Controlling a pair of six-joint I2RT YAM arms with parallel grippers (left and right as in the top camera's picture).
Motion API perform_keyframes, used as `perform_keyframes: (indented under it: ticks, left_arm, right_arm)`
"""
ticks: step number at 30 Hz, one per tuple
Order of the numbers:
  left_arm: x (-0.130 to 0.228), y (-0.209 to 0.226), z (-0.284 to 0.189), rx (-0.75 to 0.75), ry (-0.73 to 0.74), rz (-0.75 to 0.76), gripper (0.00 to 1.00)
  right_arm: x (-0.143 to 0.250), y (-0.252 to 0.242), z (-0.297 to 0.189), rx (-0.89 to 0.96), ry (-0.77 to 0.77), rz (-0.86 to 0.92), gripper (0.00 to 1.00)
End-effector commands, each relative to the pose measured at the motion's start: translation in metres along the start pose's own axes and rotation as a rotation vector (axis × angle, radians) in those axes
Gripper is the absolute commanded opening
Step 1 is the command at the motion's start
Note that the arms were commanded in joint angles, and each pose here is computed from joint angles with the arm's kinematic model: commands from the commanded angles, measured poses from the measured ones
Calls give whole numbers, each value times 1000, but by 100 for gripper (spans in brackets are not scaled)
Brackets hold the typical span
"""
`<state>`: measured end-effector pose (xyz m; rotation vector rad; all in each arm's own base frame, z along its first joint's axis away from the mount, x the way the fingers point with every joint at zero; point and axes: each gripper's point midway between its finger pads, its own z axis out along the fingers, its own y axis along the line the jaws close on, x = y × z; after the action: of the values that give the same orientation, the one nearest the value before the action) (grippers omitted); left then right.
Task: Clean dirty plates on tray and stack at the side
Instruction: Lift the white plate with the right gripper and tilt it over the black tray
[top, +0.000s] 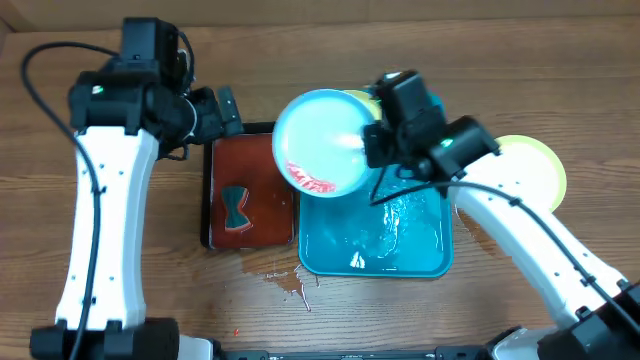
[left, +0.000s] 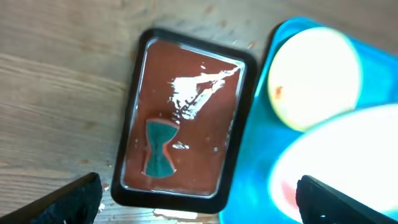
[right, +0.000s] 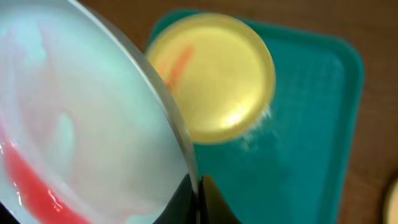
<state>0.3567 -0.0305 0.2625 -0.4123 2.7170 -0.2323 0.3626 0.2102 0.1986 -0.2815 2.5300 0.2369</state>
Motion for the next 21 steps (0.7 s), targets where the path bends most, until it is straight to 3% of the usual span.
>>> perform_keyframes:
  ticks: [1, 9, 16, 21]
  left_arm:
    - [-6, -6, -34, 41, -83, 8, 100]
    - [3, -4, -60, 54, -130, 14, 100]
    - [8, 3, -55, 17, -101, 9, 100]
    - [8, 2, -54, 18, -98, 8, 100]
  right_arm:
    - [-13, 27, 4, 37, -81, -67, 4]
    - [2, 76, 46, 183, -160, -126, 4]
    - [-10, 95, 1, 380, -390, -177, 4]
    - [-7, 105, -21, 456, -471, -225, 4]
